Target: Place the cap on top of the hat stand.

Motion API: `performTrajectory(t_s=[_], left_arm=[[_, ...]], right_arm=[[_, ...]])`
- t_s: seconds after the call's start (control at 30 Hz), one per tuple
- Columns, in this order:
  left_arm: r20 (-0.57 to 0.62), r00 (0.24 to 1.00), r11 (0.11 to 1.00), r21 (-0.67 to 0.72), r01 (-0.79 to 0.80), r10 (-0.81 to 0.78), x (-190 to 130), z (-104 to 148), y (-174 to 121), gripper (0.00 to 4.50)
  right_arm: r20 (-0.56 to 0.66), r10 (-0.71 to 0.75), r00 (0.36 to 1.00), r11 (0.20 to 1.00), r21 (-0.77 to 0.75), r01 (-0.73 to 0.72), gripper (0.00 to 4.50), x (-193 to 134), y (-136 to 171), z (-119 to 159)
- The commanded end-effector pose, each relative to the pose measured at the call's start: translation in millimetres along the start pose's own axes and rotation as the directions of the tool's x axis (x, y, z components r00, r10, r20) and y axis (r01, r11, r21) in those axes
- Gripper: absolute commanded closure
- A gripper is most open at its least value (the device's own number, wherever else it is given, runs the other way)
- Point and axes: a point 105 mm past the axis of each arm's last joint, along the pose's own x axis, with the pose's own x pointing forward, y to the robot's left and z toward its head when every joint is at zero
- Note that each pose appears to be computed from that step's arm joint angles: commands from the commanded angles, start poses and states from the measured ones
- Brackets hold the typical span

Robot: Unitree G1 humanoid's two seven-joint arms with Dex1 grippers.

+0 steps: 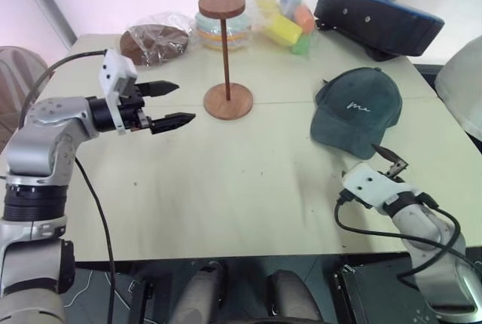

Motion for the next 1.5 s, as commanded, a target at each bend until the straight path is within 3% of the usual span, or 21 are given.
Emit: performTrajectory(t_s=[0.03, 0.53, 0.97, 1.5], left_arm=[[0.036, 0.999, 0.999, 0.042, -0.021, 0.019, -7, 15, 1, 0.00], [0.028, 0.998, 0.997, 0.051, -0.054, 0.053, -16, 16, -4, 0.00], [0.018, 0.997, 0.996, 0.048, -0.074, 0.073, -21, 16, -6, 0.00], [0.016, 0.996, 0.995, 0.049, -0.084, 0.083, -22, 16, -5, 0.00]], right_arm=[[0.014, -0.034, 0.999, 0.997, -0.071, 0.035, 0.06, 7, -12, 2], [-0.078, -0.032, 0.996, 0.986, -0.163, 0.019, 0.06, 32, -14, -30], [-0.125, -0.126, 0.984, 0.980, -0.170, 0.104, 0.06, 50, -26, -54], [-0.131, -0.135, 0.982, 0.982, -0.148, 0.115, 0.06, 62, -28, -61]])
